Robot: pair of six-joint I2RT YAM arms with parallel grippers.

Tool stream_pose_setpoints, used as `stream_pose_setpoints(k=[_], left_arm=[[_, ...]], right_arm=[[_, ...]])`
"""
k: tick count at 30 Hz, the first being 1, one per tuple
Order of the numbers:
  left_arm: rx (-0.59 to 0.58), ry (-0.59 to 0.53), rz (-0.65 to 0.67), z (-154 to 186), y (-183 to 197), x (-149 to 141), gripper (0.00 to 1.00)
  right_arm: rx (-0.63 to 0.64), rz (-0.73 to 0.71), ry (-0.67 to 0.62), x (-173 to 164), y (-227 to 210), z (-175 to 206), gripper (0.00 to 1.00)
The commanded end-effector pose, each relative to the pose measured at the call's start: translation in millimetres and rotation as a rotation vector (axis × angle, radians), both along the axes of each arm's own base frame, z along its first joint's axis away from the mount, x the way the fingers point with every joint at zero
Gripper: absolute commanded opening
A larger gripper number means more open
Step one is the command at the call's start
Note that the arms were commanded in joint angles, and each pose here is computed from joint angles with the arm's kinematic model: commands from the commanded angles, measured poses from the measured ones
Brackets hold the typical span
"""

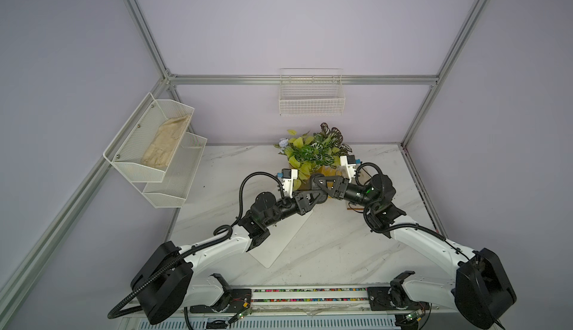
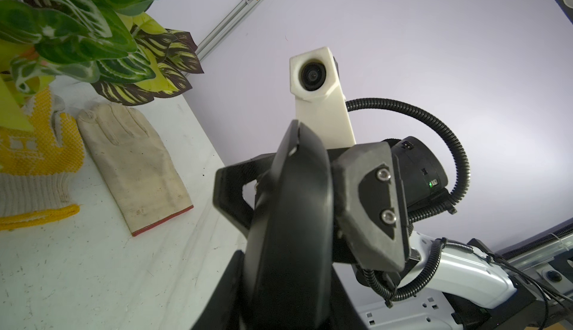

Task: Insert the wireless mouse receiver into the laptop
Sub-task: Pick up the mouse from the center of the board.

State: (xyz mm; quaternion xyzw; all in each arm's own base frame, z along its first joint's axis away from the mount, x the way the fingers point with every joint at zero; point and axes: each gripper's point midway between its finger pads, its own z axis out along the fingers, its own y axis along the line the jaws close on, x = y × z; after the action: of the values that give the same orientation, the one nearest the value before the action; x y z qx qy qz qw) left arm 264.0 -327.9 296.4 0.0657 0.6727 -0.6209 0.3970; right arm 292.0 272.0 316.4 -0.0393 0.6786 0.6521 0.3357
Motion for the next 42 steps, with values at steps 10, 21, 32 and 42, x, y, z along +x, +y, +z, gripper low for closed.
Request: stream_pose_setpoints(k=[10,21,32,42], left_arm=[[-0.116,-0.089,0.062,45.3,10.4,2.9,0.11],[-0.117,-0.07,0.008,43.2,0.7,1.2,0.11],[-0.118,-0.069,0.019,42.1,2.0,2.2,0.43],[-0.127,-0.091,0.037,45.6,6.1,2.2,0.66]], right_arm=[[0.035,0.0,-0.054,-12.3,-4.9,11.8,0.56],[0.045,-0.007,-0.066,-11.4,-5.7,13.7,0.42],[0.048,-0.013,-0.064,-11.6,-7.2,14.8,0.28],[0.041,-0.013,-0.055,-11.3,-6.9,12.1,0.21]])
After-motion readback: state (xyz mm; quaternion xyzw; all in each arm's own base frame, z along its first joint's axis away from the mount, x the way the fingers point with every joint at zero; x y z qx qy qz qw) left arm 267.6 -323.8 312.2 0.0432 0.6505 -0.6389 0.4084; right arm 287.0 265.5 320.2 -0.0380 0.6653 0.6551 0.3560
